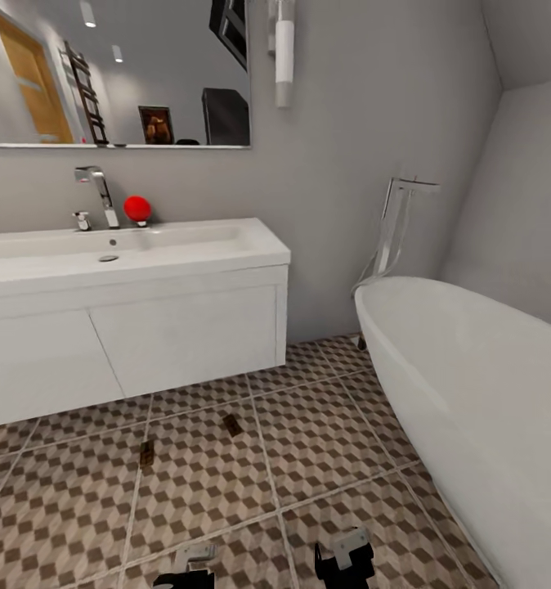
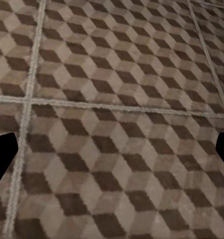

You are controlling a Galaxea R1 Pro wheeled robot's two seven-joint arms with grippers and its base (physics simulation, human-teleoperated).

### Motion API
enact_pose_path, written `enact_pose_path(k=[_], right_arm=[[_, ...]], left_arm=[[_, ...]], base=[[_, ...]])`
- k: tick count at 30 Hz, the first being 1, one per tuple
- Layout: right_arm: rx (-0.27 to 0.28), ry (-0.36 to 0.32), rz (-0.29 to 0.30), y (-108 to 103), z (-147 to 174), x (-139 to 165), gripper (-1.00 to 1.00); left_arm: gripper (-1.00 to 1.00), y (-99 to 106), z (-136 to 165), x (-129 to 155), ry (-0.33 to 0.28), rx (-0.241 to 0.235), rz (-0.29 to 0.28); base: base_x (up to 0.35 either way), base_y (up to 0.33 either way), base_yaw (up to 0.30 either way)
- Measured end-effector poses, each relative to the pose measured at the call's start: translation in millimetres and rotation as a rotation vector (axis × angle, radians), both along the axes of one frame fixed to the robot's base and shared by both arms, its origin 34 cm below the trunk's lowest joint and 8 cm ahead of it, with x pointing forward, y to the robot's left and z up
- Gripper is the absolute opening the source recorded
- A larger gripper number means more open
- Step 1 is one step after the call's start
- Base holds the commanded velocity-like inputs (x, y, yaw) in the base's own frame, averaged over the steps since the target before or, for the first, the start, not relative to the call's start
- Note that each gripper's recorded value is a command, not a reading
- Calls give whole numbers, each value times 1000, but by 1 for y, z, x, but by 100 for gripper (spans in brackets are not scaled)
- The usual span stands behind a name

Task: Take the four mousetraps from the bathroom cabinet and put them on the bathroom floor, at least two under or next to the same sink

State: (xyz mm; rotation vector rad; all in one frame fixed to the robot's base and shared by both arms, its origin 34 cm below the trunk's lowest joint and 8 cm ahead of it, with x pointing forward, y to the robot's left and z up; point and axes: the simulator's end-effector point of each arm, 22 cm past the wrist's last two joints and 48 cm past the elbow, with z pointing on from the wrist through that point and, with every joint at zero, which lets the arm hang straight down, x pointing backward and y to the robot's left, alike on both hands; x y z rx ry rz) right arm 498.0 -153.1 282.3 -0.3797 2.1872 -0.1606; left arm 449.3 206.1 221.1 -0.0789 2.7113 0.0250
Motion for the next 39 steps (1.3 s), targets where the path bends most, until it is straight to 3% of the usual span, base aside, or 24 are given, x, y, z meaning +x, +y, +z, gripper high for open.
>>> enact_pose_path(k=[21,34,39], right_arm=[[-3,-21,-2,-3,51,15,100],[-5,24,15,-5,38,-11,100],[-6,46,22,-6,43,-21,100]], left_arm=[[100,0,49,14,-19,1,0],[100,1,48,3,-11,2,0],[100,1,60,6,-15,2,-1]], base=[[0,0,-216],[0,0,-216],[0,0,-210]])
